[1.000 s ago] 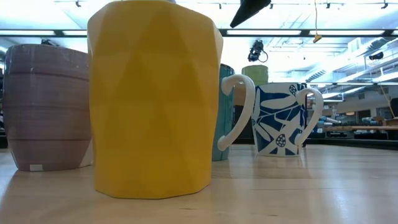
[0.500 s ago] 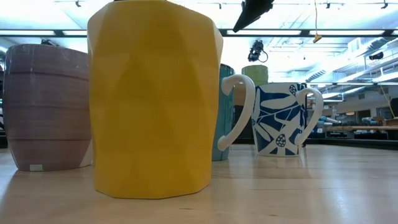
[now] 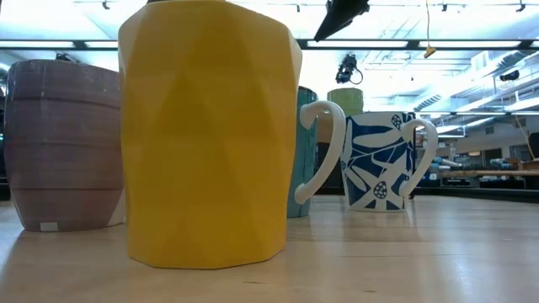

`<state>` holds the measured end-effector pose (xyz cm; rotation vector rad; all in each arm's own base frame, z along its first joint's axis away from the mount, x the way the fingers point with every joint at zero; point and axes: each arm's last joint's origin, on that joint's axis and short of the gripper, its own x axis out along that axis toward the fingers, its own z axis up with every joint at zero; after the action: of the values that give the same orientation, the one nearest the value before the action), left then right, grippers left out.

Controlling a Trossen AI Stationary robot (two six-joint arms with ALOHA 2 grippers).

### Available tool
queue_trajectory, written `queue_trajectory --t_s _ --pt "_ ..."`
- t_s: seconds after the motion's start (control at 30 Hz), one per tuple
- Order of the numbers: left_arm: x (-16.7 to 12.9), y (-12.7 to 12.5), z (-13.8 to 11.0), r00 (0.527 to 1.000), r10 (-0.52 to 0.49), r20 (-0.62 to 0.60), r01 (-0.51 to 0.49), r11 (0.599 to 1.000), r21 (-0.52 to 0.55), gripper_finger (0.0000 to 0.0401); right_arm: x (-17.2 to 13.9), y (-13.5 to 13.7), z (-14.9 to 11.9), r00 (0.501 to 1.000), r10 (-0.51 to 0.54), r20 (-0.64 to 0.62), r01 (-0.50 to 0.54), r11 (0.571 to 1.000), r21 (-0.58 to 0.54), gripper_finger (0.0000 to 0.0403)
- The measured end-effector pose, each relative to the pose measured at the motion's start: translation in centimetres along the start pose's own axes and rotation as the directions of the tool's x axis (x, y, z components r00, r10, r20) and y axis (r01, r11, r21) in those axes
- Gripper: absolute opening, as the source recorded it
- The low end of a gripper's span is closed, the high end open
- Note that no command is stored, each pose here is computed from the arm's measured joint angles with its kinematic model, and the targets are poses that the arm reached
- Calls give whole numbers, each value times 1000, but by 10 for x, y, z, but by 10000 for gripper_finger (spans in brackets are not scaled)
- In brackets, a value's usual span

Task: Place coffee mugs
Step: Put the light blue mug on the shelf

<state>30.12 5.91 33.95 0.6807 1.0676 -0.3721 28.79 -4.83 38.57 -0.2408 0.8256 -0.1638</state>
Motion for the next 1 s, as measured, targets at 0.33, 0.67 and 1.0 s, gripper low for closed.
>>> queue_trajectory --t_s 0.33,0.67,1.0 --pt "0 2 1 1000 20 13 -19 1000 -17 79 0 0 0 1000 4 2 -4 1000 4 114" --pt "0 5 3 998 65 22 -64 997 -41 125 0 3 1 1000 28 10 -28 999 -18 114" --pt "0 4 5 990 128 -53 -132 988 -78 141 -2 13 4 1000 27 13 -26 998 -64 114"
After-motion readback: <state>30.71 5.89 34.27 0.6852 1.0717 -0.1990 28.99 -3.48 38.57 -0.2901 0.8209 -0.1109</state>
